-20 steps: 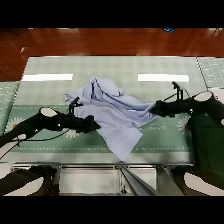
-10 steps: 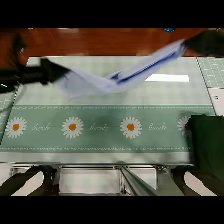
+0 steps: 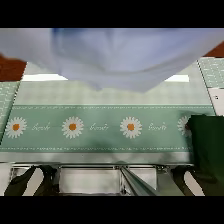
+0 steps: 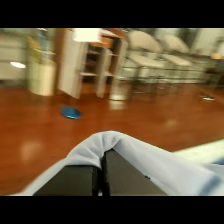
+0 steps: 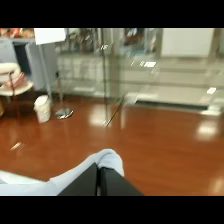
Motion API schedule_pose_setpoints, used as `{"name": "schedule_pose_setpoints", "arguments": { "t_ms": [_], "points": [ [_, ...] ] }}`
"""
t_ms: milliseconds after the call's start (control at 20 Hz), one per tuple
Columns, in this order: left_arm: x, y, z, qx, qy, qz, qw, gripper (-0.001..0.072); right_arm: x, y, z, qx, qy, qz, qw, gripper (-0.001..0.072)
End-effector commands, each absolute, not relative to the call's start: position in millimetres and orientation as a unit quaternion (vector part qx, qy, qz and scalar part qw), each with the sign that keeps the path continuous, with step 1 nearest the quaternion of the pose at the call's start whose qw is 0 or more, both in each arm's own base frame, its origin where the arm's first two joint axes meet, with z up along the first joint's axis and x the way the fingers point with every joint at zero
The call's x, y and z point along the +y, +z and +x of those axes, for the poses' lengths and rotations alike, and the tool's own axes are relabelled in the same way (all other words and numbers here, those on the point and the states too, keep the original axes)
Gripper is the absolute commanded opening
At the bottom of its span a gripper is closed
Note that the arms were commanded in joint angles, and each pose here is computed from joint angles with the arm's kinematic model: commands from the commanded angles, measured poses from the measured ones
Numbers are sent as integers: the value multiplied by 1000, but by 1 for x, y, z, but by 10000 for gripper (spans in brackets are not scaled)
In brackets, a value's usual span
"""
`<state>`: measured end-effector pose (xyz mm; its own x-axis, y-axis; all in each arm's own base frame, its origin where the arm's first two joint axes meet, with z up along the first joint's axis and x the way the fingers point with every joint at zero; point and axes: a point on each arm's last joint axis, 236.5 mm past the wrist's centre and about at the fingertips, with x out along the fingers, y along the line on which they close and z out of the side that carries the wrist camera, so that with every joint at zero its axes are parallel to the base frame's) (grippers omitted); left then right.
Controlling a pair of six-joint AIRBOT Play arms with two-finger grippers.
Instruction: Fold the shirts.
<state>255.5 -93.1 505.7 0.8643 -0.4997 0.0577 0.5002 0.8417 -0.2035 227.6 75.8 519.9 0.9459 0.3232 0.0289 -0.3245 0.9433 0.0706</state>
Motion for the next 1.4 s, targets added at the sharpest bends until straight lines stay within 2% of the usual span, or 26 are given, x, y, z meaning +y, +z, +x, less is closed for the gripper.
{"name": "schedule_pose_setpoints", "arguments": {
  "t_ms": [0,200,300,500,700,900,1000,1200,1350],
  "points": [
    [-83,530,209,-49,-166,-28,984,23,63,534,168,-45,114,18,992,20],
    [-100,531,157,-66,-188,9,980,23,32,507,144,0,34,13,999,20],
    [-90,531,139,-74,-170,16,982,23,24,487,141,40,16,15,999,20],
    [-54,512,152,-33,-99,34,994,23,32,458,155,96,37,37,994,20],
    [-53,448,223,78,-112,-7,991,23,51,389,207,191,91,84,974,20],
    [-46,322,320,245,-112,-51,962,23,51,292,280,269,101,157,945,20],
    [-40,265,369,297,-101,-75,947,23,38,235,326,308,79,179,931,20],
    [-34,176,464,342,-88,-134,926,23,34,145,418,364,89,225,900,20],
    [-39,118,514,353,-81,-204,910,23,43,81,474,389,108,285,870,20]
  ]
}}
